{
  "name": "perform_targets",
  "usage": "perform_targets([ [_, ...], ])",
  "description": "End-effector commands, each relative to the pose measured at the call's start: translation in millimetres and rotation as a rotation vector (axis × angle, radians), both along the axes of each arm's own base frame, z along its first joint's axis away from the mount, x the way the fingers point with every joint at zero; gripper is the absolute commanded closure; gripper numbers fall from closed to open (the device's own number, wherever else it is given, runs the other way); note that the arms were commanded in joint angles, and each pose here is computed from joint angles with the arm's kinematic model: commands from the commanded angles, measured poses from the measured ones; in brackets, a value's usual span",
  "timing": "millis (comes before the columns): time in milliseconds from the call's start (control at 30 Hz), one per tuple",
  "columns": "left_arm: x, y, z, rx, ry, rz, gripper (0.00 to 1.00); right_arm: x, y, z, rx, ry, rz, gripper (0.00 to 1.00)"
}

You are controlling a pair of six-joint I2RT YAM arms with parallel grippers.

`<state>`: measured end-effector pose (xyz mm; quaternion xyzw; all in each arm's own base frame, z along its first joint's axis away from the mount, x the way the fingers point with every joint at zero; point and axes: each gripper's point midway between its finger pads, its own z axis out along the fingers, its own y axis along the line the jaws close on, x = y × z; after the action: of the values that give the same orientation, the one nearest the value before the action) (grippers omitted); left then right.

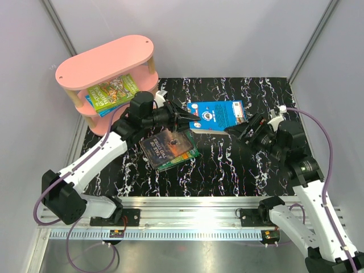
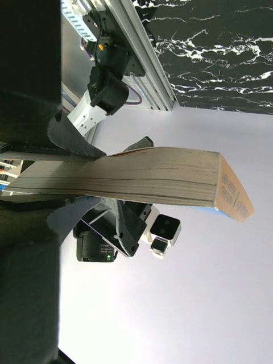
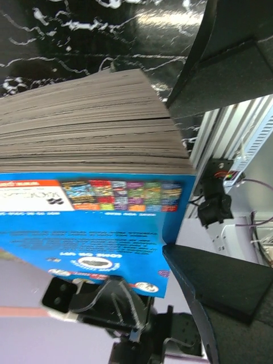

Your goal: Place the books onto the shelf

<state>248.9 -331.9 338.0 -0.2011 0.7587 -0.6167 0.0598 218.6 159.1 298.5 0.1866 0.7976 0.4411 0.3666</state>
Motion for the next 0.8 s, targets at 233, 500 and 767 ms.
perform_targets([
  [233,-30,-10,92,-0.229,-0.163,-0.068,1.00,65,8,57,0.069,-0.159,-0.078,0.14],
  [500,-36,-5,64,-0.090,-0.176,-0.070,1.00,51,8,76,0.037,-0.193,-0.038,0.89],
  [767,-38,28,40,0.291,-0.397,-0.074,0.38,24,3,96,-0.035,-0.142,0.018,1.00],
])
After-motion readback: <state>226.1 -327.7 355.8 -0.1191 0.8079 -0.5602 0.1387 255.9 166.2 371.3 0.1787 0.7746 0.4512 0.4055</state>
